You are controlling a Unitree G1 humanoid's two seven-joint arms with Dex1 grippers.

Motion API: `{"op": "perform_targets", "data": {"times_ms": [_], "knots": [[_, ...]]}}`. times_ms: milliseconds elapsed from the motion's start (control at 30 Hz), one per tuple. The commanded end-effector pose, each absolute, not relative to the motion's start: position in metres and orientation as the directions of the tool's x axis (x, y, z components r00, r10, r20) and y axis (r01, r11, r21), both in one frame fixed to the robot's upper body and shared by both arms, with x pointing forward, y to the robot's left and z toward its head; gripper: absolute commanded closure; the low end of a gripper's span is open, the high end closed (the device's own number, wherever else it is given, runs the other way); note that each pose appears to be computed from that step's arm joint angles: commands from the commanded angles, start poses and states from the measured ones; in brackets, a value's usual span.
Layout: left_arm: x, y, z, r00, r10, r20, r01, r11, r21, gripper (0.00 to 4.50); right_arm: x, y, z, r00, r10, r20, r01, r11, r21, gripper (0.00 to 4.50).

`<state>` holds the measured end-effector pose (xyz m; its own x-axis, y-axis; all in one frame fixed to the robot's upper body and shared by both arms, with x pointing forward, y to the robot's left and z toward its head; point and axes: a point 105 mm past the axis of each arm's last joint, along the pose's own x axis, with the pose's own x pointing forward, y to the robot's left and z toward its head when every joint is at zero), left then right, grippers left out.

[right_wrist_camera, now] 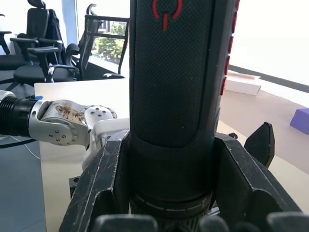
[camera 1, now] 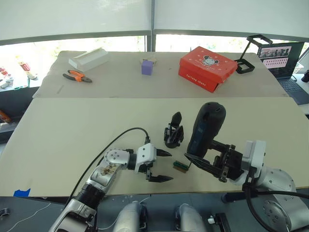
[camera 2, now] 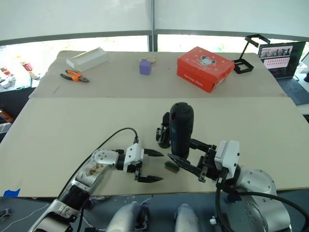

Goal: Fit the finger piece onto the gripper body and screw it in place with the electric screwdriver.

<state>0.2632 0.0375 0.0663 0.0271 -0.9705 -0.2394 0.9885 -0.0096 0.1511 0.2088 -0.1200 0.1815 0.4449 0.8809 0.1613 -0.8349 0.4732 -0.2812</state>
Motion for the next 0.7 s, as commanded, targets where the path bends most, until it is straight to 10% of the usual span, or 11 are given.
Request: {"op": "perform_targets", "data": {"times_ms": [33,700], "knots": [[0.2601,0.0357,0.0705,0.013,-0.973,-0.229,0.987,-0.024,0.157,0.0,0.204,-0.1181,0.198,0.413,0.883,0.223,-0.814,0.467,-0.344,2.59],[0.2604,0.036,0.069,0.02,-0.974,-0.227,0.989,-0.014,0.148,0.0,0.2053,-0.1144,0.1959,0.402,0.89,0.213,-0.825,0.453,-0.338,2.59]]}}
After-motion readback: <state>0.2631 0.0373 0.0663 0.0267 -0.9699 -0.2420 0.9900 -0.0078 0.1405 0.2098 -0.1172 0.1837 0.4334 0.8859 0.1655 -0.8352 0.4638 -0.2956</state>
